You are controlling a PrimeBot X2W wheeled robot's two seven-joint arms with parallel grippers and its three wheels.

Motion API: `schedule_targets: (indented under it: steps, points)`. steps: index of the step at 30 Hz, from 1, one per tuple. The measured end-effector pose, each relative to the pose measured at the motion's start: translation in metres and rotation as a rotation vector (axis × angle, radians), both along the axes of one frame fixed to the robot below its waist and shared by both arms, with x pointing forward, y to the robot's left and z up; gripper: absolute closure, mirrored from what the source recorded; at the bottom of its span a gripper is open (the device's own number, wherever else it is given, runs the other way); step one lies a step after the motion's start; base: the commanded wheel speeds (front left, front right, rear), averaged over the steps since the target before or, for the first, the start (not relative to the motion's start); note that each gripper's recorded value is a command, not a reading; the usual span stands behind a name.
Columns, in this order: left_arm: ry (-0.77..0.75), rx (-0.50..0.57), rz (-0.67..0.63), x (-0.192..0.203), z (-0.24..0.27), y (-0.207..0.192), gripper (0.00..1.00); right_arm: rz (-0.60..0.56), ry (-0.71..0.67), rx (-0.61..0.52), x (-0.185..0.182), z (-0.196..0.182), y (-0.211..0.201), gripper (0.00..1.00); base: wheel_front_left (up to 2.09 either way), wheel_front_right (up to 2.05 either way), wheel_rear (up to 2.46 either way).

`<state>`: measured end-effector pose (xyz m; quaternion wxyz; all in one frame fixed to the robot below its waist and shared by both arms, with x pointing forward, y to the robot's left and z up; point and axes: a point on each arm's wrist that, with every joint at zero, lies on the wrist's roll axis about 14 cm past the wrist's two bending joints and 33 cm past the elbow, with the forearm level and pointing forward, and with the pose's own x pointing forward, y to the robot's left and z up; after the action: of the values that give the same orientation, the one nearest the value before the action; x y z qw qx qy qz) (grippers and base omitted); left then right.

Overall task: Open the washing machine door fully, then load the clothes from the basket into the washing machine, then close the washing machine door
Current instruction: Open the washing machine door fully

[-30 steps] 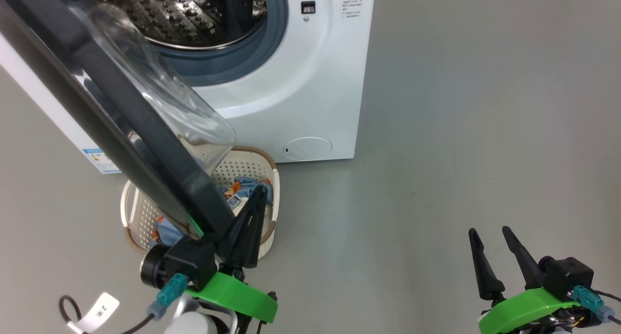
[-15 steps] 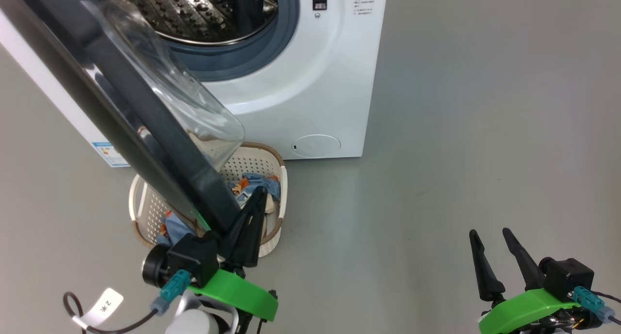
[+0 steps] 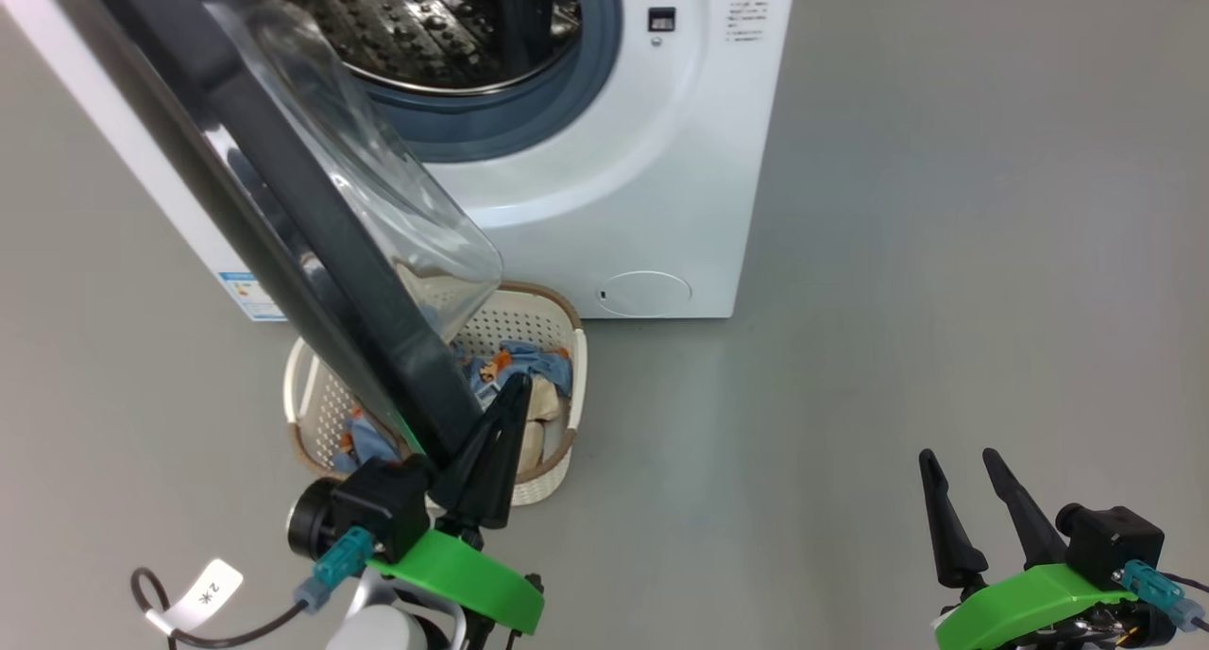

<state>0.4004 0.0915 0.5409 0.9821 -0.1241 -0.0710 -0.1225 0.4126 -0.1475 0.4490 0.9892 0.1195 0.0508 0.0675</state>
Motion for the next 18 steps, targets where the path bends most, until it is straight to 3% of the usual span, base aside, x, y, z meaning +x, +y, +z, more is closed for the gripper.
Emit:
schedule_targets:
  steps: [18]
  points:
    - [0.035,0.036,0.110,-0.021,-0.012,0.032,1.00,0.079,-0.013,0.018,0.006,0.005,0.031,0.00,0.00,0.00,0.00]
